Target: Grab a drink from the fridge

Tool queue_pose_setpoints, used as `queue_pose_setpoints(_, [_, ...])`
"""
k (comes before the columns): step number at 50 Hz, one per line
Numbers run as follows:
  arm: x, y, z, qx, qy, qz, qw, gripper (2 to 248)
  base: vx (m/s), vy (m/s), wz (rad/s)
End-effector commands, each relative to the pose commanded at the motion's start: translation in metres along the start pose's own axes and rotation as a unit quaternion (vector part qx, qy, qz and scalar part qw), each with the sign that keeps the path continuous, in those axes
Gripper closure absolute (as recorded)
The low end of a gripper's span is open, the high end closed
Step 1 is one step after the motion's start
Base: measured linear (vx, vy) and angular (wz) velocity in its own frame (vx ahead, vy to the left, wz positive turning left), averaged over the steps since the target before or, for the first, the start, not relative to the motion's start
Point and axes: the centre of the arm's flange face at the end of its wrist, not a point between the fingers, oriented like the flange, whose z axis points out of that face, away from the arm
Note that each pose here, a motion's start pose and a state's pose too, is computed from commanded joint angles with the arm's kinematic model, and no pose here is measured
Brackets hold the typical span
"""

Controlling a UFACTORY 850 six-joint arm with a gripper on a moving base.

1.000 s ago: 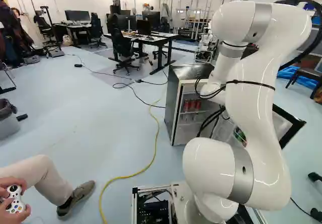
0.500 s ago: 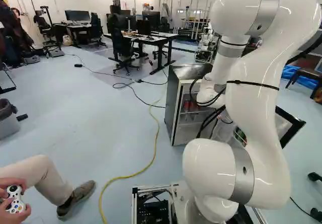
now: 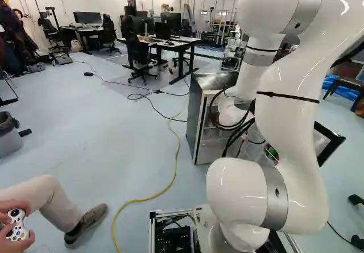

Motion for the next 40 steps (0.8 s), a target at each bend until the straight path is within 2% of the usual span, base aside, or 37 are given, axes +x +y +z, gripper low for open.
queue_pose_setpoints(10, [-0.012,-0.008,0.0,0.05,-0.009,-0.023,0.9984,3,0.0,0.0,0.0])
queue_pose_setpoints(19, [-0.022,-0.011,-0.004,0.095,-0.019,-0.044,0.9944,3,0.0,0.0,0.0])
queue_pose_setpoints(29, [-0.034,-0.013,-0.009,0.143,-0.031,-0.066,0.987,3,0.0,0.0,0.0])
queue_pose_setpoints(40, [-0.047,-0.02,-0.011,0.197,-0.043,-0.086,0.9757,3,0.0,0.0,0.0])
